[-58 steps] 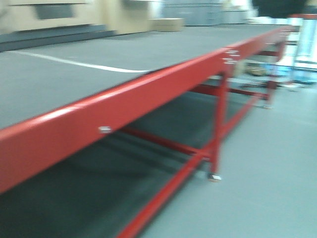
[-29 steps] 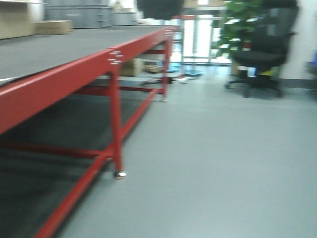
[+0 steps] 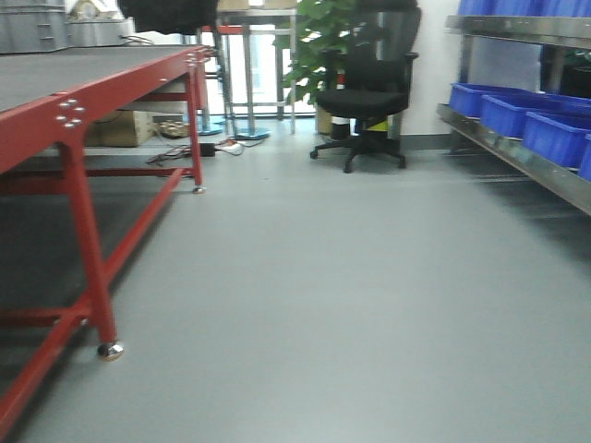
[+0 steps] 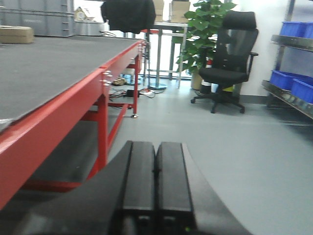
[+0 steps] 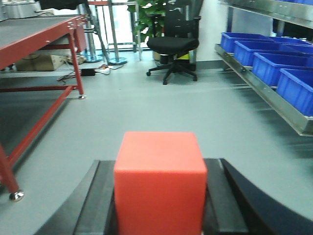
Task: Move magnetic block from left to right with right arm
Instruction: 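Drive the base past the red-framed table holding the cube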
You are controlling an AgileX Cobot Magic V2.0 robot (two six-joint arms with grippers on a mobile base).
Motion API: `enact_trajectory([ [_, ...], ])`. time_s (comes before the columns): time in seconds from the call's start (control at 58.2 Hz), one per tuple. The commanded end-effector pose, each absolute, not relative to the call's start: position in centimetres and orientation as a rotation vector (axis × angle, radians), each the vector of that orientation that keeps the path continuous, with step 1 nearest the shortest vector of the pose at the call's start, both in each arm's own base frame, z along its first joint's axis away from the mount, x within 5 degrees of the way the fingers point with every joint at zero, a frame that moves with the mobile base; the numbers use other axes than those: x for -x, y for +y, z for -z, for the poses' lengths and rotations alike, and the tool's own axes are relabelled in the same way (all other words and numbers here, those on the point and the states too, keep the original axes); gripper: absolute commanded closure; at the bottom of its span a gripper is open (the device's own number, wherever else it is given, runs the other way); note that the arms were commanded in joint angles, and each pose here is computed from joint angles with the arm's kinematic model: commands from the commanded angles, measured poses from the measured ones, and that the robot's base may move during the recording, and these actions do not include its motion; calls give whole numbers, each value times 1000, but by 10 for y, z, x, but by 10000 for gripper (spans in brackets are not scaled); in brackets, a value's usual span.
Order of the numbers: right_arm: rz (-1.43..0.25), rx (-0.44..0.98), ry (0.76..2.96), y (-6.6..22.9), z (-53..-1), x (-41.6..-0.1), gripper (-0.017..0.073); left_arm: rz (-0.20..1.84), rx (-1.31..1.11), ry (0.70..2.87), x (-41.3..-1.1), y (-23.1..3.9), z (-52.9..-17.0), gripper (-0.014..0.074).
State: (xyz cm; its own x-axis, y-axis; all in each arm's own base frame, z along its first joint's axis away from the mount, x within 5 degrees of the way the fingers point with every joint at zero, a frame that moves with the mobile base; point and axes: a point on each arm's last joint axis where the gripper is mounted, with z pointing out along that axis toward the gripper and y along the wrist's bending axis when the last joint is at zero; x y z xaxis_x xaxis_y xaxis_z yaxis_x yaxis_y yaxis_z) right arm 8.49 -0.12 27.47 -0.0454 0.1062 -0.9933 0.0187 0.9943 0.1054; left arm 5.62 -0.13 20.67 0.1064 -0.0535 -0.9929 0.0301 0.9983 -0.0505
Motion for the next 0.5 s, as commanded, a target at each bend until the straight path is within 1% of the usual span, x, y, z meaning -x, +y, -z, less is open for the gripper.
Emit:
enact_trajectory([
  [0.0, -60, -82, 1507, -1, -292, -85, 307, 62, 31, 1372, -54, 0, -213, 720],
  [0.481, -60, -82, 1507, -1, -292, -85, 307, 62, 31, 1372, -54, 0, -213, 720],
])
